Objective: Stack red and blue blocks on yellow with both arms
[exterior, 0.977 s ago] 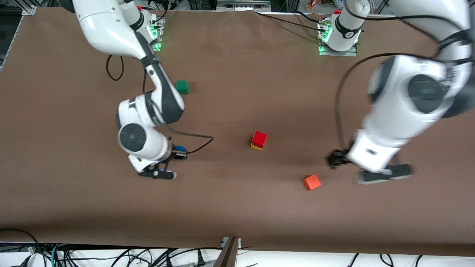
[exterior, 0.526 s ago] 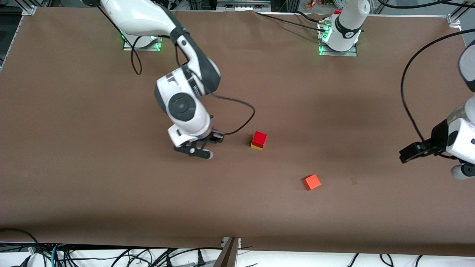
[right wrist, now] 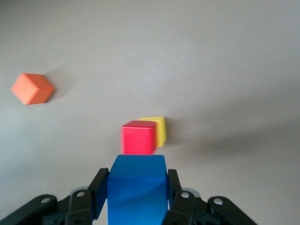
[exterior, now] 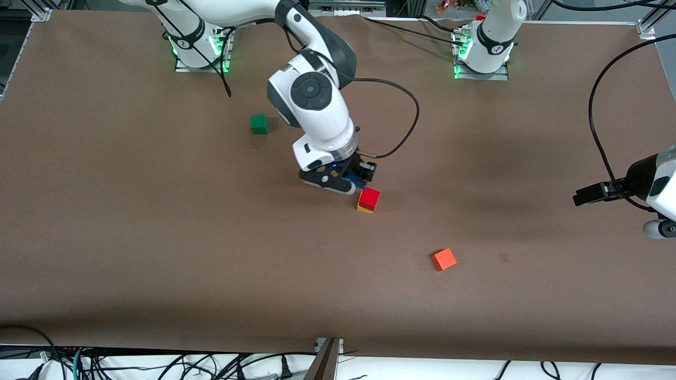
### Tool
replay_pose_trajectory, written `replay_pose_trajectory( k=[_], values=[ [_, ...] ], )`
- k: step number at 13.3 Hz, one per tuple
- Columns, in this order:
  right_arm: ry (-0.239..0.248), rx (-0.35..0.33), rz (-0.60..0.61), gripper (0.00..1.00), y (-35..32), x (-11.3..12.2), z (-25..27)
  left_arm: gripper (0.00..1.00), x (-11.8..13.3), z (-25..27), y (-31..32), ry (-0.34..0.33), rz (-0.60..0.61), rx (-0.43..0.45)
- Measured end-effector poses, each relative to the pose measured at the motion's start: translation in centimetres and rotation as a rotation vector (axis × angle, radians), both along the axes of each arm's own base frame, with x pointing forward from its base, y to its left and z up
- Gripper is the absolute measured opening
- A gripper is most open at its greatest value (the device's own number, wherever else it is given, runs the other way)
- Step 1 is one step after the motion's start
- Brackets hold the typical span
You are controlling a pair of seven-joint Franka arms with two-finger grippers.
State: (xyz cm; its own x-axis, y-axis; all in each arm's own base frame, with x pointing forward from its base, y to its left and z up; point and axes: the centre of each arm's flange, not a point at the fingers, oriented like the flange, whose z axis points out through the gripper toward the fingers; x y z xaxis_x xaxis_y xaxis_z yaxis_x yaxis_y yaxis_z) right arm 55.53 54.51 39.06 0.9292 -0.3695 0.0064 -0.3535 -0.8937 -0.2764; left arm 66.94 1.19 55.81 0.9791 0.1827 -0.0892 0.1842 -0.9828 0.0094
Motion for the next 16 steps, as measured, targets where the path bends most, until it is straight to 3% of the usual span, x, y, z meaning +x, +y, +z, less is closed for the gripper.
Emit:
replay_pose_trajectory(
  k=[4, 9, 16],
  values=[
    [-0.058, 0.053, -0.02, 0.56, 1.5, 0.5, -3.7, 1.0, -3.3, 1.2, -1.4, 0.027, -0.02, 0.006],
    [-0.079, 0.064, -0.032, 0.56, 1.5, 1.5, -4.8, 1.0, -6.5, 0.8, -2.2, 0.005, -0.026, 0.026],
    [-0.074, 0.057, -0.033, 0.56, 1.4, 1.6, -5.8, 1.0, -7.1, -0.8, -0.7, 0.025, 0.002, 0.015]
  ],
)
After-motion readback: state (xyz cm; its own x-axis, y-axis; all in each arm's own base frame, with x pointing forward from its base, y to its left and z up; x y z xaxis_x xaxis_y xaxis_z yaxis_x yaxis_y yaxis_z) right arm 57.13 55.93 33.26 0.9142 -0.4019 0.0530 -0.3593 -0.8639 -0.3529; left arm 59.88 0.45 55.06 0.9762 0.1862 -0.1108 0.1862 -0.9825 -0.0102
